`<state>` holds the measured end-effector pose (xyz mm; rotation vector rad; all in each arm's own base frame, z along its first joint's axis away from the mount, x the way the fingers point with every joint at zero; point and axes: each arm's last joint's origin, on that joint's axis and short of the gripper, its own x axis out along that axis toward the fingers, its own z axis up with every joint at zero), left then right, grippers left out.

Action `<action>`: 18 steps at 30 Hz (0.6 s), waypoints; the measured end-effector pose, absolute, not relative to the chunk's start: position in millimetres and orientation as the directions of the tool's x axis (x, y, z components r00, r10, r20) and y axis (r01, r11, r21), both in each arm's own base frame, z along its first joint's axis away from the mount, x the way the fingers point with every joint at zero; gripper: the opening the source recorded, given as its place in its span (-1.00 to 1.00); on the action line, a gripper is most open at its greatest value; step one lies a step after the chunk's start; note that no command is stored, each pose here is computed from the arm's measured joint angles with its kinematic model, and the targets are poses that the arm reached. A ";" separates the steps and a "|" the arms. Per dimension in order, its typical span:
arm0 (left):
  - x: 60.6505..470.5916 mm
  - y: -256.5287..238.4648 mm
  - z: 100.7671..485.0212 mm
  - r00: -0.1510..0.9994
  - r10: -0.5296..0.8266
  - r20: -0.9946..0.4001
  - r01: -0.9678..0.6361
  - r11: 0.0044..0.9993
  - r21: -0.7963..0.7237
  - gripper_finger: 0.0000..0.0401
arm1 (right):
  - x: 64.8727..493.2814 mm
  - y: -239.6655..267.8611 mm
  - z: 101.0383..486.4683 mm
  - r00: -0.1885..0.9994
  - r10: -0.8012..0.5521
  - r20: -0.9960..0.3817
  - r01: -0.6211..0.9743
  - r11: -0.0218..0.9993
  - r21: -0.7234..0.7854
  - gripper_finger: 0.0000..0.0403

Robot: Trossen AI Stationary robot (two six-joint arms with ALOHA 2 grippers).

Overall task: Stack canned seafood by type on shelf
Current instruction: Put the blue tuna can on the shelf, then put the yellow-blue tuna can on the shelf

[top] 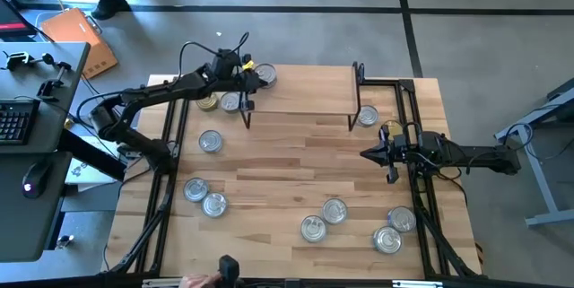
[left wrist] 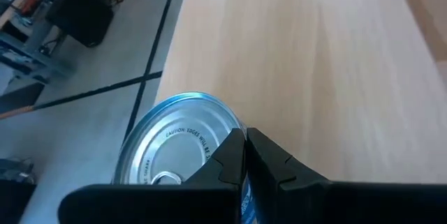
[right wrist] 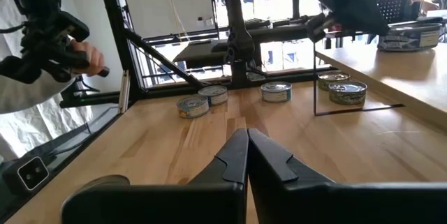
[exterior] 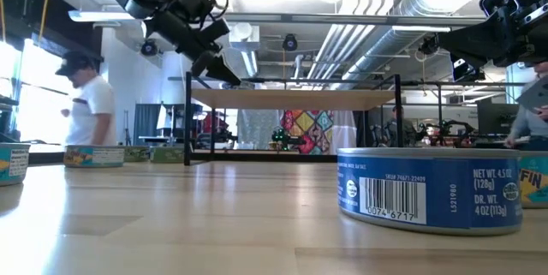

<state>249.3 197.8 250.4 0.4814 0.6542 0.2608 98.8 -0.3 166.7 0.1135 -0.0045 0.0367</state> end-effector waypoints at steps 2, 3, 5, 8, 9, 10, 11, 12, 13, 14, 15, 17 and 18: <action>248.9 197.8 251.1 0.763 0.388 -0.517 -0.082 0.851 0.518 -1.00 | 98.8 -0.3 166.7 0.999 0.037 0.007 -0.037 0.993 0.112 -1.00; 248.5 198.0 251.8 0.757 0.402 -0.516 -0.091 0.846 0.525 -1.00 | 98.8 -0.3 166.5 0.999 0.036 0.006 -0.037 0.993 0.112 -1.00; 247.6 198.2 253.5 0.745 0.429 -0.511 -0.105 0.832 0.545 -0.98 | 98.7 -0.3 166.7 0.999 0.036 0.007 -0.037 0.993 0.114 -1.00; 246.4 198.6 255.5 0.732 0.456 -0.506 -0.120 0.817 0.564 -0.90 | 98.7 -0.3 166.7 0.999 0.036 0.006 -0.037 0.993 0.112 -1.00; 246.0 198.6 255.8 0.727 0.464 -0.506 -0.124 0.814 0.568 -0.86 | 98.8 -0.3 166.6 0.999 0.037 0.006 -0.037 0.993 0.113 -1.00; 246.0 198.7 255.9 0.724 0.469 -0.506 -0.127 0.811 0.571 -0.81 | 98.7 -0.4 166.7 0.999 0.036 0.007 -0.036 0.993 0.114 -1.00; 245.8 198.6 256.5 0.723 0.472 -0.504 -0.129 0.809 0.573 -0.77 | 98.7 -0.3 166.7 0.999 0.036 0.007 -0.037 0.993 0.113 -1.00; 245.7 198.6 256.6 0.723 0.473 -0.504 -0.130 0.809 0.574 -0.72 | 98.8 -0.3 166.6 0.999 0.036 0.006 -0.037 0.993 0.112 -1.00; 245.6 198.7 256.5 0.720 0.477 -0.504 -0.133 0.808 0.574 -0.67 | 98.7 -0.4 166.7 0.999 0.036 0.007 -0.037 0.993 0.112 -1.00; 245.5 198.9 256.5 0.714 0.485 -0.505 -0.140 0.805 0.576 -0.63 | 98.8 -0.4 166.7 0.999 0.036 0.006 -0.037 0.993 0.113 -1.00; 245.4 199.0 256.5 0.711 0.490 -0.505 -0.144 0.804 0.577 -0.60 | 98.8 -0.3 166.7 0.999 0.036 0.006 -0.037 0.993 0.113 -1.00; 245.3 199.3 256.6 0.704 0.499 -0.504 -0.152 0.800 0.580 -0.54 | 98.7 -0.3 166.7 0.999 0.037 0.007 -0.037 0.993 0.112 -1.00; 245.2 199.5 256.7 0.701 0.504 -0.504 -0.156 0.798 0.582 -0.52 | 98.8 -0.3 166.7 0.999 0.036 0.006 -0.037 0.993 0.112 -1.00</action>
